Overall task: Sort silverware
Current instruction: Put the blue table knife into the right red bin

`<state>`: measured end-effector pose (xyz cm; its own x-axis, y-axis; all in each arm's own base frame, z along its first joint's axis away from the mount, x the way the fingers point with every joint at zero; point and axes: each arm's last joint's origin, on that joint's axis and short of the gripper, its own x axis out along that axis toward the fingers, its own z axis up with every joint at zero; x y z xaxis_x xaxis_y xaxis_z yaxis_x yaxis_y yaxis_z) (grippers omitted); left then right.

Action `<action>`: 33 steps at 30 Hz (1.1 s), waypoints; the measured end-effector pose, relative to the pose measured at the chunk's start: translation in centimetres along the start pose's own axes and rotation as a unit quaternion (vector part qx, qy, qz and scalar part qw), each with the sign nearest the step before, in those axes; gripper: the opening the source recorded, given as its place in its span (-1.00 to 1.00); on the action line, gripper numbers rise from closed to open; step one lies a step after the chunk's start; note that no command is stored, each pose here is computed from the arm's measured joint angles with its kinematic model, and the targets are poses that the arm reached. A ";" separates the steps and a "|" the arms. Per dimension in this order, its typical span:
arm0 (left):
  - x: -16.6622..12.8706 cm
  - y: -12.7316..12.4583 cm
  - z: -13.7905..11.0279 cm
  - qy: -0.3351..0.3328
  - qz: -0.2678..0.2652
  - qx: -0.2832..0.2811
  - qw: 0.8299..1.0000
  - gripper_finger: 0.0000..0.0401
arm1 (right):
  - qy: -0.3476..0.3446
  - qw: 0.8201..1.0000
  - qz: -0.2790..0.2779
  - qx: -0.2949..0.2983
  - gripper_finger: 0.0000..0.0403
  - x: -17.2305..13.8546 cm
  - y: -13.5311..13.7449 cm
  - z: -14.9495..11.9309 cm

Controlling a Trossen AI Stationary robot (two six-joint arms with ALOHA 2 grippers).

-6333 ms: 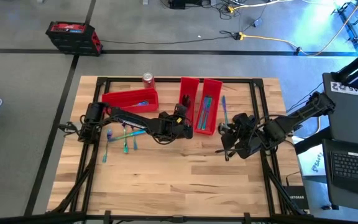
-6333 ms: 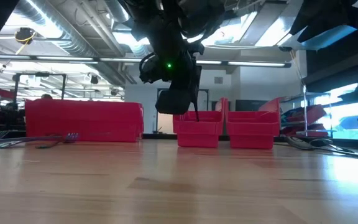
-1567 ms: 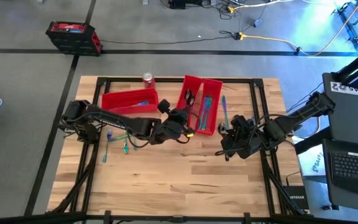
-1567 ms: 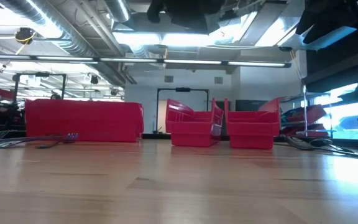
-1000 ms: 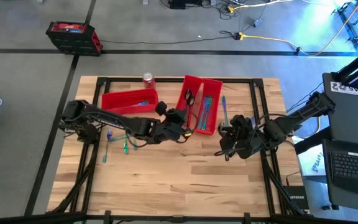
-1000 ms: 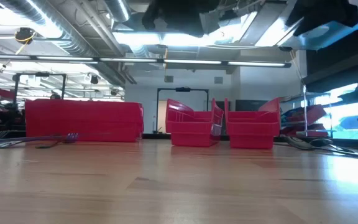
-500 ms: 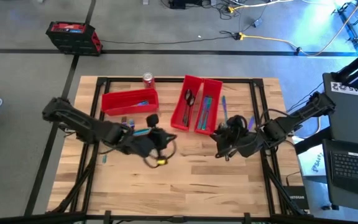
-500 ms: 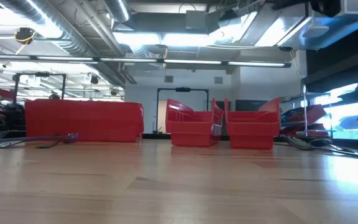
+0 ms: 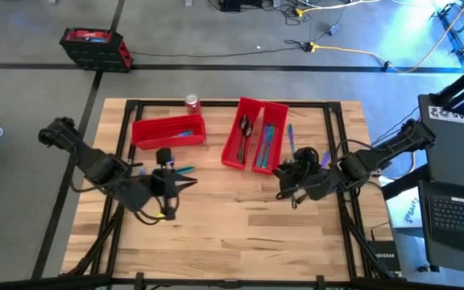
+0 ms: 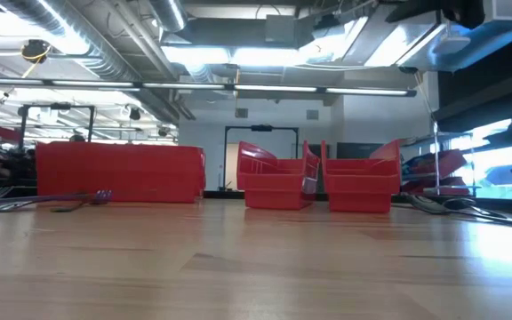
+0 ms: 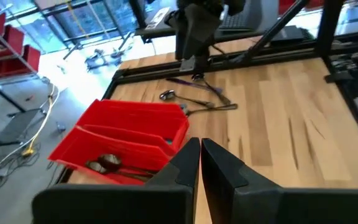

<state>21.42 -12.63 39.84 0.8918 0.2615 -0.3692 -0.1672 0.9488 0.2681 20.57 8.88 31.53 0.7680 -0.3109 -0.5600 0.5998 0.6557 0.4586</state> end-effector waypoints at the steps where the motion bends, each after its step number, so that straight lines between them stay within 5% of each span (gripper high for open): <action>1: -0.2 0.0 -0.3 -0.004 -0.008 0.002 1.000 -0.99 | -0.001 1.000 0.005 0.004 -0.34 0.0 0.1 0.0; 6: -1.1 0.9 -2.5 -0.065 -0.144 -0.038 0.987 -0.99 | -0.050 0.998 0.022 -0.020 -0.34 0.8 1.4 0.2; 9: -1.4 1.9 -4.9 -0.104 -0.173 -0.056 0.978 -0.99 | -0.079 0.993 0.039 -0.079 -0.34 2.0 2.6 0.4; 16: -1.5 4.0 -10.8 -0.161 -0.170 -0.116 0.965 -0.99 | -0.144 0.969 0.100 -0.175 -0.34 6.4 5.7 0.9; 21: -0.4 5.2 -15.8 -0.087 -0.078 -0.228 0.967 -0.99 | -0.123 0.959 0.129 -0.220 -0.34 11.6 5.6 1.2; 26: 0.7 5.2 -19.1 -0.011 -0.053 -0.375 0.925 -0.99 | -0.121 0.938 0.132 -0.298 -0.34 16.0 5.4 -0.2; 33: 1.4 3.9 -21.9 0.033 -0.093 -0.370 0.924 -0.99 | -0.105 0.874 0.105 -0.462 -0.34 21.1 7.6 -0.8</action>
<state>12.85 -4.69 20.83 0.9107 0.0696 -0.4072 -0.2775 0.8332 -0.4782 41.21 7.87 22.63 0.9219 -0.1737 -0.3463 0.0785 0.9591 -0.2721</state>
